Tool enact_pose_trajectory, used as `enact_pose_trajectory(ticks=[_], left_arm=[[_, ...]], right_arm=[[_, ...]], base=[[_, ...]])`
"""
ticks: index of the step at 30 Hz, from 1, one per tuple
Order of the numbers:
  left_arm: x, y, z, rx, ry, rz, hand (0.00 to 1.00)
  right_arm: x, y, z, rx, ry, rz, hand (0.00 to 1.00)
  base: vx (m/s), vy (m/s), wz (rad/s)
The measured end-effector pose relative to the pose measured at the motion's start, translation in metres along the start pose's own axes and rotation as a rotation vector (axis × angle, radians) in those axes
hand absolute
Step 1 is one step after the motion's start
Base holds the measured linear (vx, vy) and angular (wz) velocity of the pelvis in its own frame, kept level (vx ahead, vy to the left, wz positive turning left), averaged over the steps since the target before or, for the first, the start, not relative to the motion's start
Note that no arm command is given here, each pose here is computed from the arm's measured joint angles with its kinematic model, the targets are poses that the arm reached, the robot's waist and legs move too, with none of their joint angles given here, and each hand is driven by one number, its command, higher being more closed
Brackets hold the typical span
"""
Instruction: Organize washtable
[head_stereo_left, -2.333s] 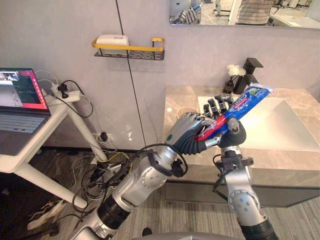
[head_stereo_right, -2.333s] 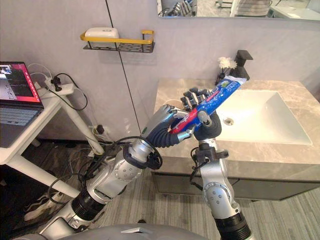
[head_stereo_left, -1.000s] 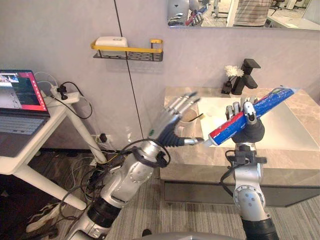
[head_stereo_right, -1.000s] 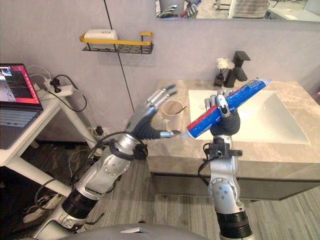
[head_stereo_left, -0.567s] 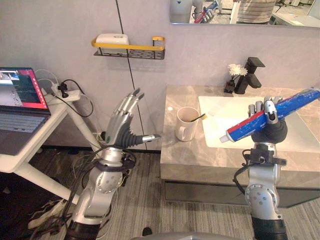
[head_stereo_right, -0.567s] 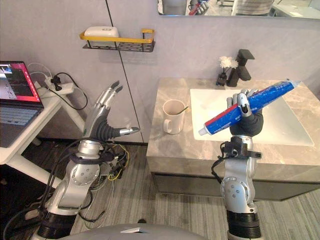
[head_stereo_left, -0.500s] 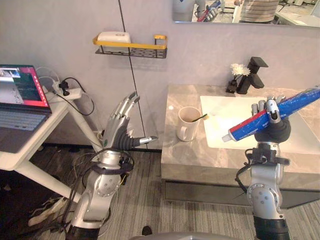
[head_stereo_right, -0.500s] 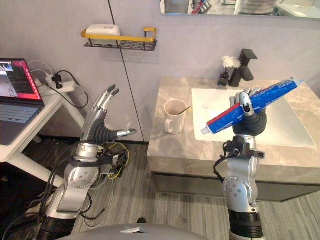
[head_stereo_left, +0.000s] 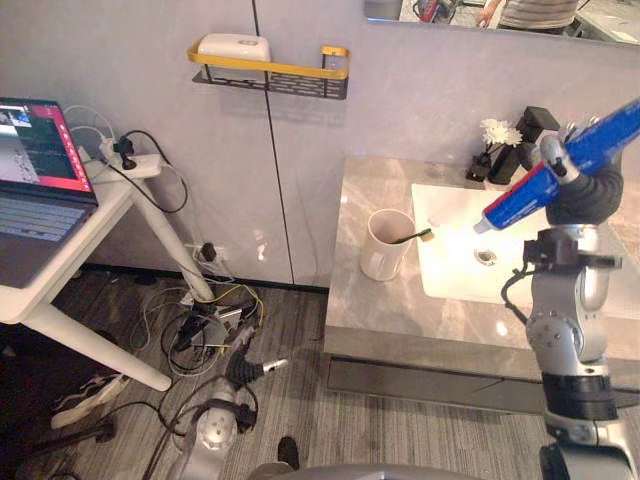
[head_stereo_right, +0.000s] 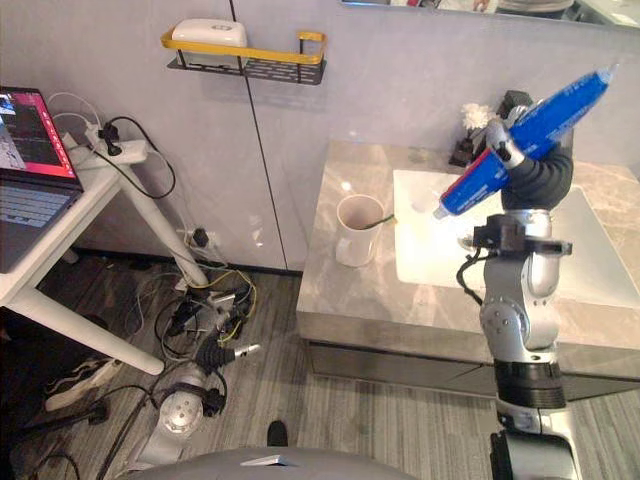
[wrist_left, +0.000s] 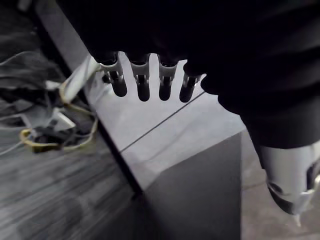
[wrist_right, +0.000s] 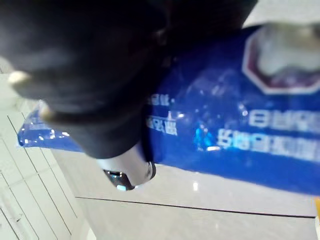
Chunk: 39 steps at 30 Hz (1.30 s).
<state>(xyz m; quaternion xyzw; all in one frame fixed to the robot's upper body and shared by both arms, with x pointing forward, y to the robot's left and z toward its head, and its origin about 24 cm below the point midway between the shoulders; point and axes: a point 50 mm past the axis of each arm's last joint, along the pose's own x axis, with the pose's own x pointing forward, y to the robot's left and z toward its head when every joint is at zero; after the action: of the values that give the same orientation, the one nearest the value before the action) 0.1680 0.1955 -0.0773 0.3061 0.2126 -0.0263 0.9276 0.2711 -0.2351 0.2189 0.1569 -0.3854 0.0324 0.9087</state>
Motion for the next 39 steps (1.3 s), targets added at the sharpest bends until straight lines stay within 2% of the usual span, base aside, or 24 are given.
enact_pose_trajectory(ticks=[6,14,23,39], left_arm=[[-0.011,-0.022,-0.033,-0.007,0.172,-0.107,0.00],[-0.020,-0.031,-0.055,-0.039,0.303,-0.147,0.00],[-0.019,-0.031,-0.058,-0.039,0.323,-0.144,0.00],[-0.018,-0.031,-0.057,-0.045,0.321,-0.136,0.00]], right_arm=[[0.019,0.001,0.009,-0.073,-0.057,-0.006,1.00],[0.024,0.002,-0.003,-0.111,-0.005,-0.012,1.00],[0.022,0.013,-0.021,-0.129,0.079,0.038,1.00],[0.029,0.031,-0.026,-0.079,0.043,0.039,1.00]], base=[[-0.01,-0.001,-0.01],[0.00,0.000,0.00],[0.00,0.000,0.00],[0.00,0.000,0.00]])
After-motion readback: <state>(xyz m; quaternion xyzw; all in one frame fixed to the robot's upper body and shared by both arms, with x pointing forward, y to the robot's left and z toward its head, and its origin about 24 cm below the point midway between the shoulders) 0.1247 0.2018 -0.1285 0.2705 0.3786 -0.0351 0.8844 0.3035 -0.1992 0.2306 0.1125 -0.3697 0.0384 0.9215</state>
